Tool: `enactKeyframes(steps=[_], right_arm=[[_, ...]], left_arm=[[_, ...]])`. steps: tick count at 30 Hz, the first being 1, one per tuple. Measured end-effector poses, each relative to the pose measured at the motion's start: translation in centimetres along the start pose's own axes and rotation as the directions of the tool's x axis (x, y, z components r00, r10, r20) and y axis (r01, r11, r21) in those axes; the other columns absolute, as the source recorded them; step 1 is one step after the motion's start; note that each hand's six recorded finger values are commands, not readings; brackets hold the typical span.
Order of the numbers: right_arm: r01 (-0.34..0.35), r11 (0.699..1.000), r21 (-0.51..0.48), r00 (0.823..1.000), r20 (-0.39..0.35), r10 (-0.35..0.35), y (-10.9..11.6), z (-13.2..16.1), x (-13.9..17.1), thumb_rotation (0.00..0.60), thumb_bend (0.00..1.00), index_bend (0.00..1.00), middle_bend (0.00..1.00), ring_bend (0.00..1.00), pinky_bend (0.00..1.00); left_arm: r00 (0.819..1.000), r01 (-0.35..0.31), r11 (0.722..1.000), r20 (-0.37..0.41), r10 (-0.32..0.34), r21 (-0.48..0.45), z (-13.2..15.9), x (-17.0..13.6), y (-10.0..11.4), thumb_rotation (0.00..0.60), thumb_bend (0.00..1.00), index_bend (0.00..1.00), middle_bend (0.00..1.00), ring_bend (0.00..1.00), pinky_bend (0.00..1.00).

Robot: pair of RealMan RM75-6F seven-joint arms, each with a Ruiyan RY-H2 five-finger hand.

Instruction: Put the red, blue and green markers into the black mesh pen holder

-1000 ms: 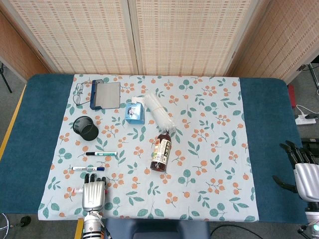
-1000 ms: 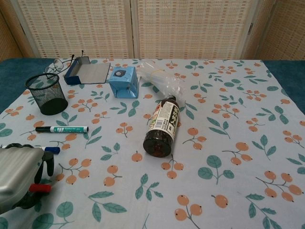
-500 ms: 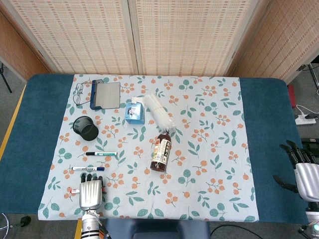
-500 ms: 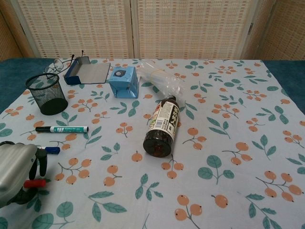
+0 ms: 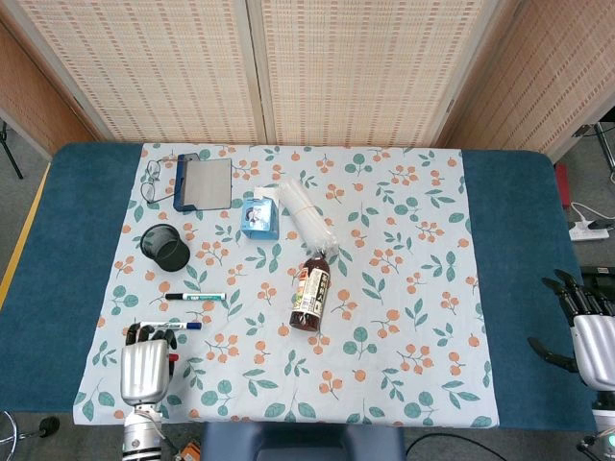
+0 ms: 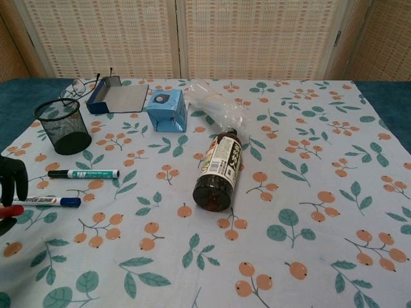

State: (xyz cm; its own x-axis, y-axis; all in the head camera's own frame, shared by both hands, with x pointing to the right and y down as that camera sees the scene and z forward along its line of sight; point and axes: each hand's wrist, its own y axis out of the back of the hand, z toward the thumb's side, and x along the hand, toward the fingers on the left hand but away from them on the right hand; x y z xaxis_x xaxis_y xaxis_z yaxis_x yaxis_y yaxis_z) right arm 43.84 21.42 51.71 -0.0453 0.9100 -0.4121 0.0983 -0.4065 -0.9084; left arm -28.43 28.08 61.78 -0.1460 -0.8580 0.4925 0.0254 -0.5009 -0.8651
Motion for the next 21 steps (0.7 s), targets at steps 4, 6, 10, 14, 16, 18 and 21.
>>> enactKeyframes(steps=[4,6,10,14,16,18,21], right_arm=[[0.002,1.0,-0.004,1.0,0.0,-0.002,0.1,0.0,0.0,0.6,0.1,0.18,0.08,0.2,0.18],[0.002,1.0,-0.004,1.0,0.0,-0.002,0.1,0.0,0.0,0.6,0.1,0.18,0.08,0.2,0.18],[0.002,1.0,0.003,1.0,0.001,-0.002,0.1,0.0,0.0,0.6,0.1,0.18,0.08,0.2,0.18],[0.006,1.0,0.005,1.0,0.012,-0.006,0.2,-0.2,0.0,0.6,0.1,0.18,0.08,0.2,0.18],[0.01,1.0,0.007,1.0,0.019,-0.01,0.3,-0.4,0.0,0.6,0.1,0.18,0.08,0.2,0.18],[0.014,1.0,0.007,1.0,0.027,-0.014,0.4,-0.6,-0.1,0.6,0.1,0.18,0.08,0.2,0.18],[0.015,1.0,0.007,0.999,0.032,-0.015,0.4,-0.7,-0.1,0.6,0.1,0.18,0.08,0.2,0.18]], left_arm=[[0.999,-0.03,0.997,0.01,0.03,-0.065,-3.0,2.0,5.2,0.6,0.26,0.56,0.7,0.3,0.21],[0.998,-0.062,0.996,0.013,0.063,-0.069,-4.5,3.5,7.6,0.6,0.26,0.56,0.7,0.3,0.21],[0.986,-0.155,0.981,0.037,0.16,-0.121,-6.4,7.6,13.6,0.6,0.26,0.56,0.7,0.3,0.21],[0.984,-0.124,0.953,0.089,0.154,-0.276,-5.5,10.3,15.6,0.6,0.26,0.56,0.71,0.3,0.21],[0.985,-0.065,0.93,0.128,0.118,-0.362,-4.6,11.6,15.5,0.6,0.26,0.56,0.71,0.3,0.21],[0.984,-0.003,0.906,0.16,0.078,-0.424,-3.8,12.9,15.2,0.6,0.26,0.56,0.71,0.3,0.21],[0.982,0.061,0.865,0.186,0.038,-0.499,-2.7,15.0,14.9,0.6,0.26,0.56,0.71,0.3,0.21]])
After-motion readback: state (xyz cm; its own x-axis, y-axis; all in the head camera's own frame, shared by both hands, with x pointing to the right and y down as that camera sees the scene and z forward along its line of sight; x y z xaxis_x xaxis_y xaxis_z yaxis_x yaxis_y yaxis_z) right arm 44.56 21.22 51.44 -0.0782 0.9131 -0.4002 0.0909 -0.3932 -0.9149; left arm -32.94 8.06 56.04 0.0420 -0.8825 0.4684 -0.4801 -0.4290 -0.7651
